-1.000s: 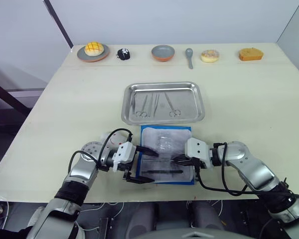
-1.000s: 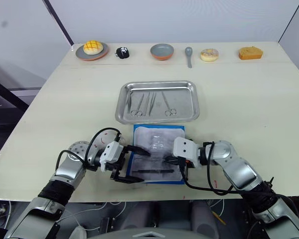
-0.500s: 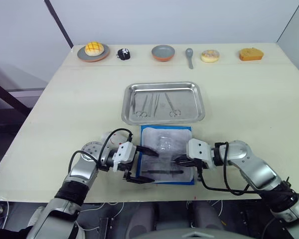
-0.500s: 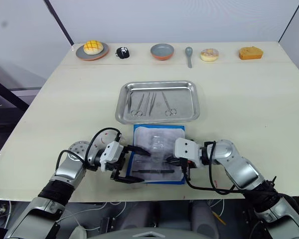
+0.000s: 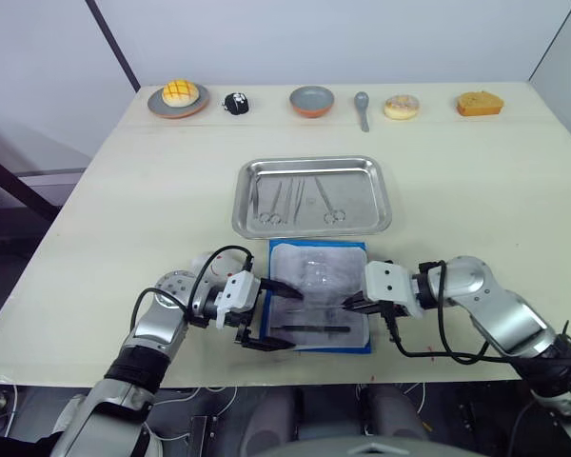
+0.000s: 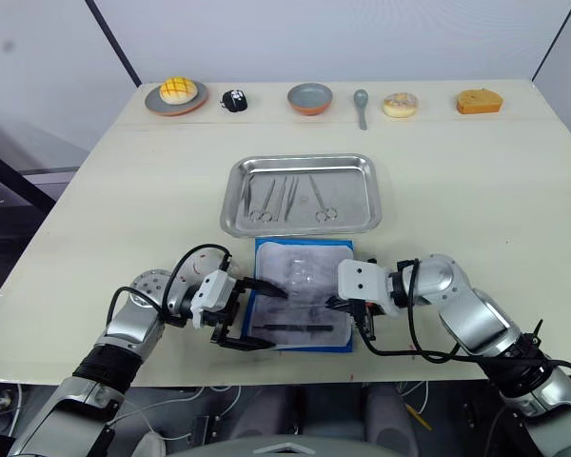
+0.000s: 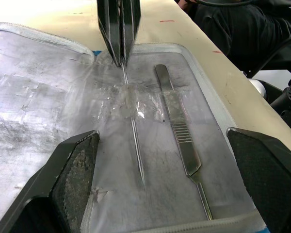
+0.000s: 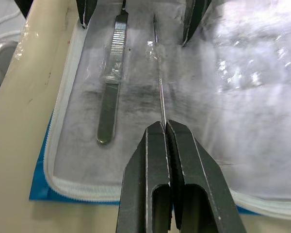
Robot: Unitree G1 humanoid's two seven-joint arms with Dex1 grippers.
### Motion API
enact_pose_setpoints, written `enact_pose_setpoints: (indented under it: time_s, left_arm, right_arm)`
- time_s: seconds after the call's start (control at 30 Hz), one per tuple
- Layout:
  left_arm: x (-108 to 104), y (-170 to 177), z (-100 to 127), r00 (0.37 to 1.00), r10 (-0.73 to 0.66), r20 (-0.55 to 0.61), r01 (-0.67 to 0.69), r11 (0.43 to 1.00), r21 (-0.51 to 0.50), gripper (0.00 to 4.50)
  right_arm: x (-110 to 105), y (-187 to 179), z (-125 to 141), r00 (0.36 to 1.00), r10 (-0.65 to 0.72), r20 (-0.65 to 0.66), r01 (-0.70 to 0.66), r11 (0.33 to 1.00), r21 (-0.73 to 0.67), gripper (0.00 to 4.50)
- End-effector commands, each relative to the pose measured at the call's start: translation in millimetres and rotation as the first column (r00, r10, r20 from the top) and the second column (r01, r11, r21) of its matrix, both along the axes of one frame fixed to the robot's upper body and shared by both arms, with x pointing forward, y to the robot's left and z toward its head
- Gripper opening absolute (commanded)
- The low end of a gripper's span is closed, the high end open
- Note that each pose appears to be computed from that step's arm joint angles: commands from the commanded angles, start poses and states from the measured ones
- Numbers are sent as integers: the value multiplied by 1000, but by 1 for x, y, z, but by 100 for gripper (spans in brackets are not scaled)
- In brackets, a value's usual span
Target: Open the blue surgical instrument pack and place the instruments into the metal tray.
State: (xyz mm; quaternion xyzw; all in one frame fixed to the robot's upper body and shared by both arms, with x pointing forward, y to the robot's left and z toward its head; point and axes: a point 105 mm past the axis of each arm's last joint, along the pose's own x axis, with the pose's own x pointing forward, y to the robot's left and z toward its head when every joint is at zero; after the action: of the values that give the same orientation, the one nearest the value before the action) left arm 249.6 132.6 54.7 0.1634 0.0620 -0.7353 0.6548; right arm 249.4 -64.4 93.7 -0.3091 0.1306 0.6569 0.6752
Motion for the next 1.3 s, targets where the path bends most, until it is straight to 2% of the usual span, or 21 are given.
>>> enact_pose_setpoints:
  time_s: [0.03,0.33,0.87,1.1,1.3]
  left_arm:
    - [-10,6,-25,995,17,-96,-9,997,76,450]
    - [-10,6,-25,995,14,-97,-7,997,76,450]
    - [-11,7,-26,995,13,-102,-6,997,75,450]
    - [-12,7,-26,994,9,-105,-1,997,75,450]
    - [-12,7,-27,994,9,-106,-1,997,76,450]
  right_arm:
    - [-3,0,17,998,31,51,-31,1000,-4,3]
    - [-4,-11,20,998,22,59,-19,999,-48,3]
    - [-16,-58,23,998,-43,47,47,995,-83,3]
    - [-19,-80,38,993,-97,61,102,992,-73,3]
    - [-27,-96,56,982,-180,50,180,984,9,3]
